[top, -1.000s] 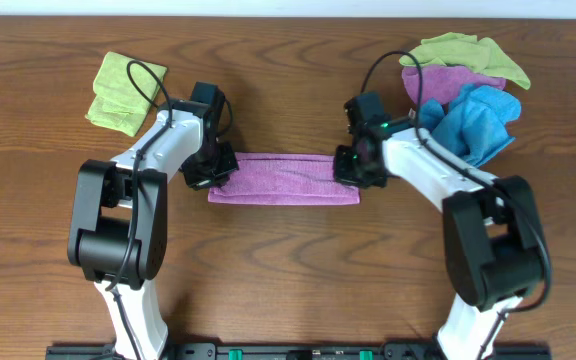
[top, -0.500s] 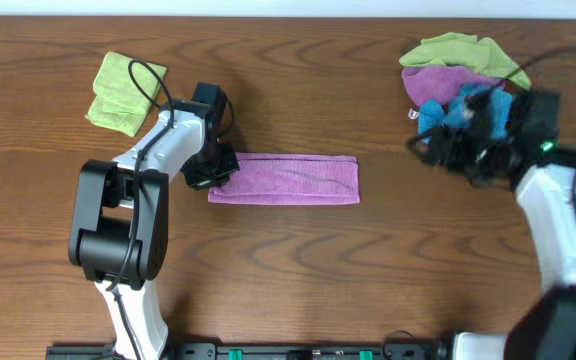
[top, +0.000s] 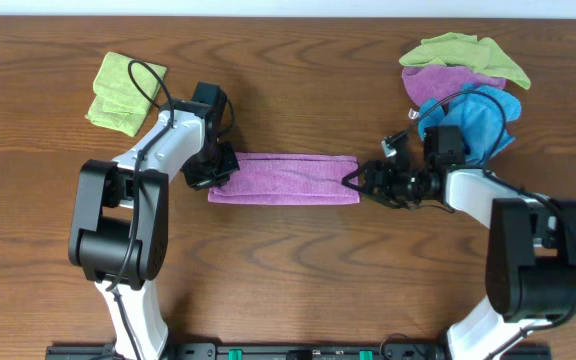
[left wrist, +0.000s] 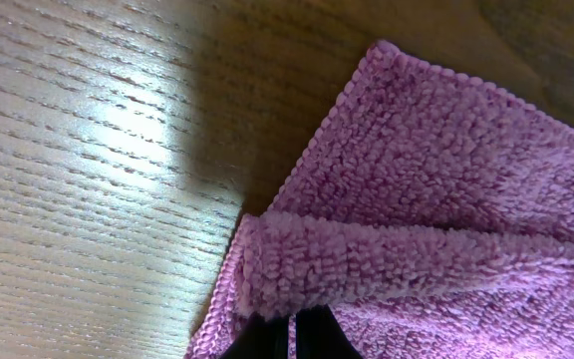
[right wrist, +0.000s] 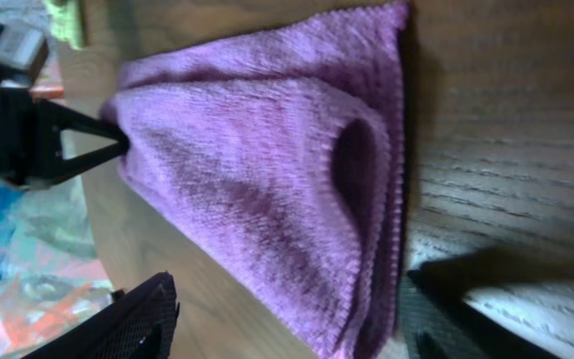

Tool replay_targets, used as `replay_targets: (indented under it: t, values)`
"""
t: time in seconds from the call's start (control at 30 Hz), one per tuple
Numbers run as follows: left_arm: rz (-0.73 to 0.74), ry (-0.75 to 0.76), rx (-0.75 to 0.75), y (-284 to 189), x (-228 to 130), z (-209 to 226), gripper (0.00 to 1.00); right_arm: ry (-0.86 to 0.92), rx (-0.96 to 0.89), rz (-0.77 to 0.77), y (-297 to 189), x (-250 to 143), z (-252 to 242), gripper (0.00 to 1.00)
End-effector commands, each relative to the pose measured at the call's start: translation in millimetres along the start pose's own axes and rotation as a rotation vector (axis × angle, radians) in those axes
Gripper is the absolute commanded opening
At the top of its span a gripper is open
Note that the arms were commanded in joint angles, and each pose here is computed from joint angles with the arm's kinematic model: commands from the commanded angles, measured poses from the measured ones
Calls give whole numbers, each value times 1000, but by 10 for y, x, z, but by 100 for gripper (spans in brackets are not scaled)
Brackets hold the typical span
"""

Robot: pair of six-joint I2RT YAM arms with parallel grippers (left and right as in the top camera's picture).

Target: Fold the cloth

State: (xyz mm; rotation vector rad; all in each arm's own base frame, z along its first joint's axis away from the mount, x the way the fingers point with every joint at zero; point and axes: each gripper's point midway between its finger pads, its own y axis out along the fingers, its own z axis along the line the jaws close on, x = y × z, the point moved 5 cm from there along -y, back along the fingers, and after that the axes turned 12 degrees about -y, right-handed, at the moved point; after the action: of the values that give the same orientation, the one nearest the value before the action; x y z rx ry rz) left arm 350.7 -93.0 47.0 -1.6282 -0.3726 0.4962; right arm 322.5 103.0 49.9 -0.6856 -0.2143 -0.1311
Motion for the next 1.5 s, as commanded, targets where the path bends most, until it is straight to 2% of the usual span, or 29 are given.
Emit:
replay_targets:
  t: [0.0, 0.17, 0.27, 0.3, 0.33, 0.4, 0.47, 0.7, 0.73, 0.93, 1.03, 1.1, 1.17, 1.3, 1.47]
  values:
    - [16, -15, 45, 144, 6, 69, 6, 32, -65, 7, 70, 0, -59, 72]
    - [35, -15, 22, 144, -16, 40, 6, -4, -61, 23, 200, -16, 50, 70]
    - [55, -17, 0, 140, -36, 17, 6, -12, -58, 20, 256, -5, 107, 63]
    - [59, -21, -6, 132, -33, 19, 6, -6, -57, 16, 256, 3, 111, 58]
    - [60, -23, -16, 98, -21, 21, 6, -3, -58, 11, 247, 14, 103, 41]
    - [52, -15, -33, 3, 14, 21, 6, 3, -60, 4, 226, 29, 83, 18]
    - [34, -13, -48, -194, 66, 25, 6, 22, -64, -6, 192, 46, 48, 1]
    - [-115, 16, -155, -1314, 112, 81, 6, 78, -123, 7, 30, 81, -72, 1]
    - [-166, 16, -171, -1628, 41, 164, 6, 99, -198, 34, -57, 76, -126, 1]
    - [-317, 28, -241, -2426, -407, 483, 6, 128, -683, 150, -660, 119, -184, 1]
    - [-381, 38, -291, -2711, -678, 642, 6, 155, -922, 126, -1040, 225, -8, 1]
    - [-418, 44, -320, -2852, -834, 736, 6, 124, -1014, 94, -1150, 305, 187, 1]
    - [-450, 48, -345, -2961, -970, 822, 6, 50, -1041, 75, -1098, 366, 397, 1]
    - [-501, 56, -384, -3111, -1188, 962, 6, -117, -1038, 74, -653, 327, 801, 1]
    - [-504, 57, -387, -3148, -1360, 1084, 7, -212, -1050, 165, -96, 106, 917, 1]
